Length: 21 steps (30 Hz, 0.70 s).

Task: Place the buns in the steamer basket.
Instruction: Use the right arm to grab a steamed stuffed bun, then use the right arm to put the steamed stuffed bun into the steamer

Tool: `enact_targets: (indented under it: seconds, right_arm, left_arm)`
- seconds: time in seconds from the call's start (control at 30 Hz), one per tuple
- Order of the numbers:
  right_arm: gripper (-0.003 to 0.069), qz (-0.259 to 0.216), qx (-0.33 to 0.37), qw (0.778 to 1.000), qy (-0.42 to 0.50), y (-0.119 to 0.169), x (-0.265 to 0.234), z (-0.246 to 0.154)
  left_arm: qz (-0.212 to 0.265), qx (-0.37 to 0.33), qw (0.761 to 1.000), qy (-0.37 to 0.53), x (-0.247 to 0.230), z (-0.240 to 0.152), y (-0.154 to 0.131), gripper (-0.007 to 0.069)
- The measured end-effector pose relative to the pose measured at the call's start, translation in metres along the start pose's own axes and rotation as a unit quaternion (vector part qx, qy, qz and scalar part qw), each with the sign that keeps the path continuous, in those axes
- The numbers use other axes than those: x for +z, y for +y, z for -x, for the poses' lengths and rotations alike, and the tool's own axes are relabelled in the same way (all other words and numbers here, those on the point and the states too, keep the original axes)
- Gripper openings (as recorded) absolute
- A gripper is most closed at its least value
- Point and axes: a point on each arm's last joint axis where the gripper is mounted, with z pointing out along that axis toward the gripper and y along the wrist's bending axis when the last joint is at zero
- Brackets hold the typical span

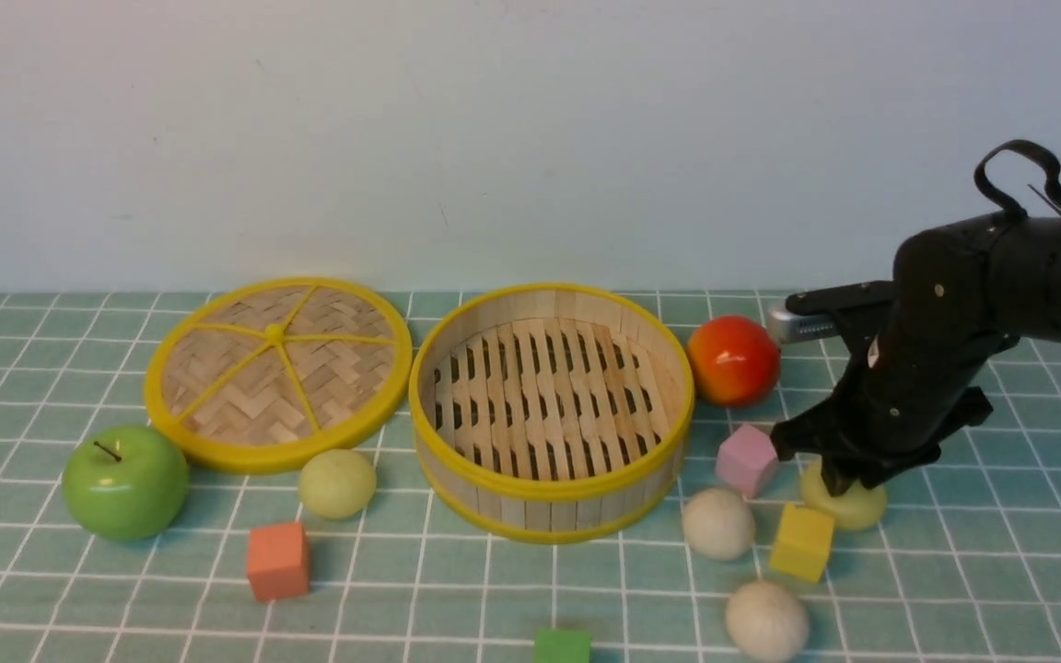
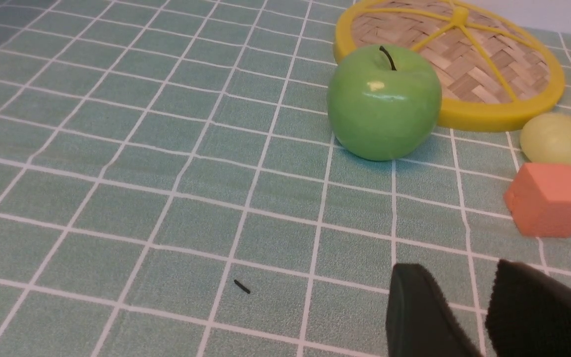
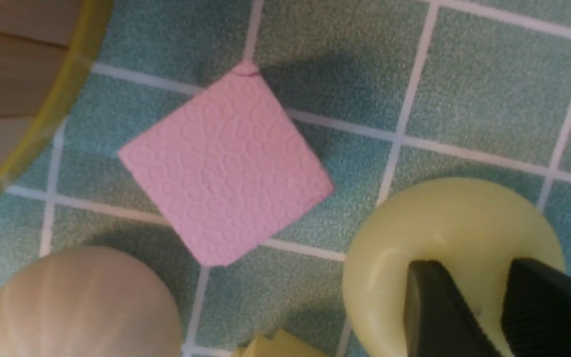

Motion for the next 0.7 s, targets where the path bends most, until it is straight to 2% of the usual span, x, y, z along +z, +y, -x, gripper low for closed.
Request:
enact_targets:
  seconds: [0.1, 0.13, 0.17, 0.23, 0.27, 0.5, 0.67, 0.7]
  right_arm:
    - [0.0204, 0.0, 0.0, 1.0, 0.0, 0.0, 0.001, 0.001]
    - [0.0144, 0.001, 0.001, 1.0, 0.0, 0.0, 0.0, 0.001]
    - [0.0144, 0.001, 0.001, 1.0, 0.0, 0.0, 0.0, 0.001]
    - [0.0038, 0.001, 0.001, 1.0, 0.001, 0.0, 0.0, 0.001]
    - [0.0013, 0.001, 0.001, 1.0, 0.0, 0.0, -0.001, 0.001]
    - [0.0003, 0.025, 0.015, 0.999, -0.024, 0.005, -0.038, 0.013]
    - [0.0003, 0.104, -0.013, 0.988, -0.113, 0.028, -0.093, 0.043]
    - [0.0003, 0.14, -0.03, 0.979, -0.143, 0.043, -0.104, 0.05]
  left_arm:
    - [0.0, 0.0, 1.0, 0.0, 0.0, 0.0, 0.0, 0.0238]
    - [0.0, 0.0, 1.0, 0.0, 0.0, 0.0, 0.0, 0.0238]
    - [0.0, 0.0, 1.0, 0.0, 0.0, 0.0, 0.0, 0.0238]
    - [0.0, 0.0, 1.0, 0.0, 0.0, 0.0, 0.0, 0.0238]
    - [0.0, 0.0, 1.0, 0.0, 0.0, 0.0, 0.0, 0.0238]
    - [0.0, 0.0, 1.0, 0.0, 0.0, 0.0, 0.0, 0.0238]
    - [0.0, 0.0, 1.0, 0.0, 0.0, 0.0, 0.0, 0.0238]
    - [0.0, 0.0, 1.0, 0.0, 0.0, 0.0, 0.0, 0.0238]
